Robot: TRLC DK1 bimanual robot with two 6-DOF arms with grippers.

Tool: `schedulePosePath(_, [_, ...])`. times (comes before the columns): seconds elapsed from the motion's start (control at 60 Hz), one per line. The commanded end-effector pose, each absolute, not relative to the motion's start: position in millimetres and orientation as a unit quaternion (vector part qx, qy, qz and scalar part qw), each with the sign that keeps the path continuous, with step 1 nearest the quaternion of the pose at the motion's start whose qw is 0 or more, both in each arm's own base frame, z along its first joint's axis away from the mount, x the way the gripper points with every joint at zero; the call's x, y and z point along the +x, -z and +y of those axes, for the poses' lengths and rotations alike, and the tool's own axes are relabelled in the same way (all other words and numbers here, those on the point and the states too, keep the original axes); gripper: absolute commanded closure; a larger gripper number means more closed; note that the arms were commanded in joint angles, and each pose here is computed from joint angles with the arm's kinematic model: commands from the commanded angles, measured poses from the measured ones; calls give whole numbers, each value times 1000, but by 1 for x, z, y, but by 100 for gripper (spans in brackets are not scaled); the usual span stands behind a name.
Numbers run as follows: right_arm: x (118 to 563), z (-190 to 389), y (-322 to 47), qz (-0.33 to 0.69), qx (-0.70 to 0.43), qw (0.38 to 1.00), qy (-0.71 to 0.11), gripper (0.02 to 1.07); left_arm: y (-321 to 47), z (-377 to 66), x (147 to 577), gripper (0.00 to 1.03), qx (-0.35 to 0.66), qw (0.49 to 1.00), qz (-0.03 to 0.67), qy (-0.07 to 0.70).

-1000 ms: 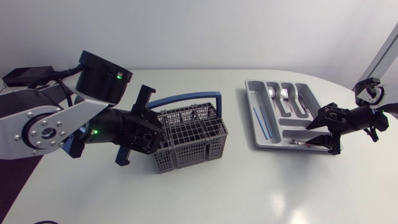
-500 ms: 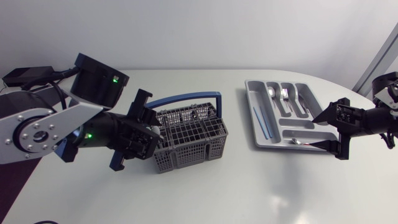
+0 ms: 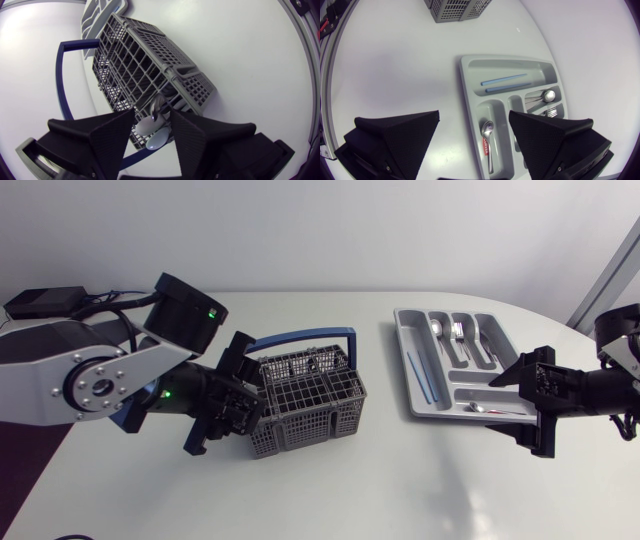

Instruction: Unload the cutlery basket into the drawer organizer.

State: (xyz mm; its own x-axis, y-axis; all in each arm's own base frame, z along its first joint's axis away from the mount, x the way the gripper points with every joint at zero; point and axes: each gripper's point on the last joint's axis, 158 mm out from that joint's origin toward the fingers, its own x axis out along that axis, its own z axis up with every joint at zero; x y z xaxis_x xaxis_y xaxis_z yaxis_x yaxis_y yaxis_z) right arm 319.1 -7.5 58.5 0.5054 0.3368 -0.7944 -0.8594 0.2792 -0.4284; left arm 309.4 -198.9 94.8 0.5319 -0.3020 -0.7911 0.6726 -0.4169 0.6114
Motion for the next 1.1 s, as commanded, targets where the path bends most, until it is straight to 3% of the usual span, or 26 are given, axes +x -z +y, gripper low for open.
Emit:
schedulePosePath(0.0, [312,2,-56,285,-443,748,-404,7,-103,-205,318,58,701,529,130,459])
schedulePosePath(0.283, [310,9,-56,280,-439,753,-402,7,-100,-207,320,85,696,534,137,461])
schedulePosePath(0.667, [307,10,-56,279,-437,756,-399,7,-94,-208,318,91,689,537,144,465])
schedulePosePath(1.083, [301,16,-63,270,-432,764,-396,7,-119,-203,313,92,681,576,110,439])
